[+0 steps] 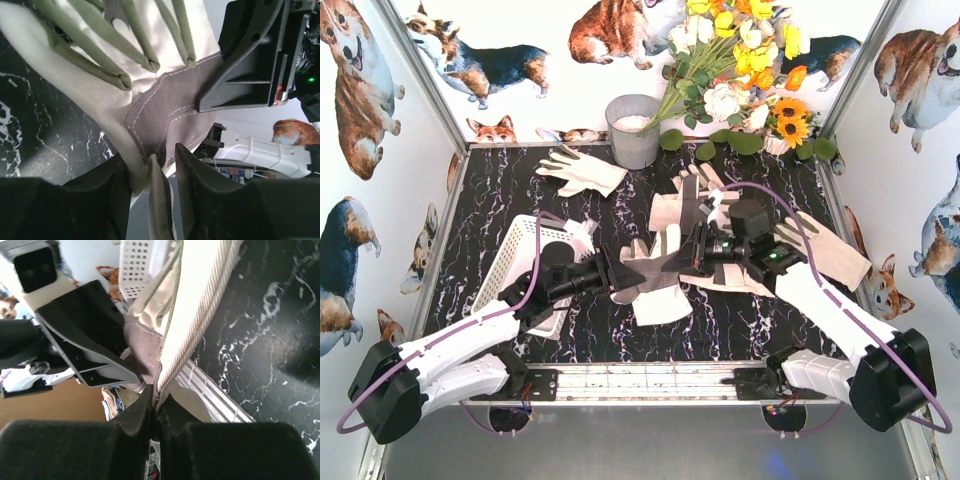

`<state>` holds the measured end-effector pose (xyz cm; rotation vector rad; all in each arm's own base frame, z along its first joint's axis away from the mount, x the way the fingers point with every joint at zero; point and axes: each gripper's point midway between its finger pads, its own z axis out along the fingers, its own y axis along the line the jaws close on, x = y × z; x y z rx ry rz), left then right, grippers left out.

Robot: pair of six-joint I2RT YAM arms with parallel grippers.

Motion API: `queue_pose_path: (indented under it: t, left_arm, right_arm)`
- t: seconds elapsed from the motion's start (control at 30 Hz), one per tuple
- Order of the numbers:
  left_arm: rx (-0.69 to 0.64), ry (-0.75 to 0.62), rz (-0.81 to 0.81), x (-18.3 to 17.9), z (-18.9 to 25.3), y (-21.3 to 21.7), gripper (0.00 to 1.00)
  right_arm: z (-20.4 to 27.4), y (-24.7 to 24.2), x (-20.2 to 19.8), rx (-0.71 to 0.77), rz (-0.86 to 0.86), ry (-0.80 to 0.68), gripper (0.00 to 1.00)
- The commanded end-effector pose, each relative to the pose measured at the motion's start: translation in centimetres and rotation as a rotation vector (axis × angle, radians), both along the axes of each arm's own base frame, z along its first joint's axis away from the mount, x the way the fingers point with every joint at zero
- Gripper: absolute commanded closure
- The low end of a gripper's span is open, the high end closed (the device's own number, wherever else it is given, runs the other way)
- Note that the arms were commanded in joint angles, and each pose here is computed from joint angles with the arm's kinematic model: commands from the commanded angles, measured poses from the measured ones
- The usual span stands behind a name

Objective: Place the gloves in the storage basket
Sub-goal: Place the glove at the center of the board.

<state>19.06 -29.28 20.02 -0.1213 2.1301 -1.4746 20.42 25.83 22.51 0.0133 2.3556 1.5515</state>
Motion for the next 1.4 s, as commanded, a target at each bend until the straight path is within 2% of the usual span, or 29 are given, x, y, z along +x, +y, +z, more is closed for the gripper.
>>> queue_pose_path:
  t: [0.0, 0.07, 0.2, 0.3, 0.37, 0.53, 0.8, 0.93, 1.17, 1.23, 1.37]
  left_arm:
    - [-0.005, 0.014, -0.027, -0.9, -0.5, 0.3, 0.71]
    - [0.036, 0.049, -0.031, -1.3, -2.1, 0.7, 0.7]
    - [0.087, 0.102, -0.045, -2.0, -4.9, 1.1, 0.62]
    - [0.242, 0.158, 0.001, -2.1, -8.7, 2.9, 0.55]
    - [0.296, 0.164, 0.02, -2.2, -9.7, 3.6, 0.54]
    - [0.285, 0.108, 0.059, -1.7, -8.9, 4.1, 0.49]
    - [0.273, 0.176, 0.047, -2.3, -11.0, 3.7, 0.48]
    - [0.368, 0.214, 0.052, -2.6, -12.8, 4.3, 0.48]
    - [0.44, 0.264, 0.071, -3.2, -15.1, 5.0, 0.53]
    - [0.431, 0.262, 0.084, -2.9, -15.2, 5.0, 0.55]
    - [0.361, 0.244, 0.102, -2.0, -14.6, 3.9, 0.65]
  right_arm:
    - [-0.9, 0.4, 0.5, -0.021, -0.053, 0.017, 1.0]
    - [-3.0, 0.6, 0.7, -0.062, -0.061, 0.077, 1.0]
    - [-6.7, 0.8, 0.5, -0.157, -0.059, 0.119, 1.0]
    - [-10.2, 0.6, 0.4, -0.25, -0.071, 0.144, 1.0]
    - [-12.1, 0.3, 0.1, -0.293, -0.078, 0.162, 1.0]
    - [-14.4, -1.0, 0.2, -0.379, -0.125, 0.153, 1.0]
    - [-16.2, -1.7, 0.3, -0.44, -0.142, 0.181, 1.0]
    - [-16.7, -2.0, 0.5, -0.454, -0.173, 0.188, 0.99]
    - [-17.3, -2.6, 0.6, -0.495, -0.18, 0.177, 0.83]
    - [-17.2, -2.9, 0.6, -0.515, -0.177, 0.167, 0.75]
    - [-16.7, -3.7, 0.2, -0.562, -0.155, 0.138, 0.6]
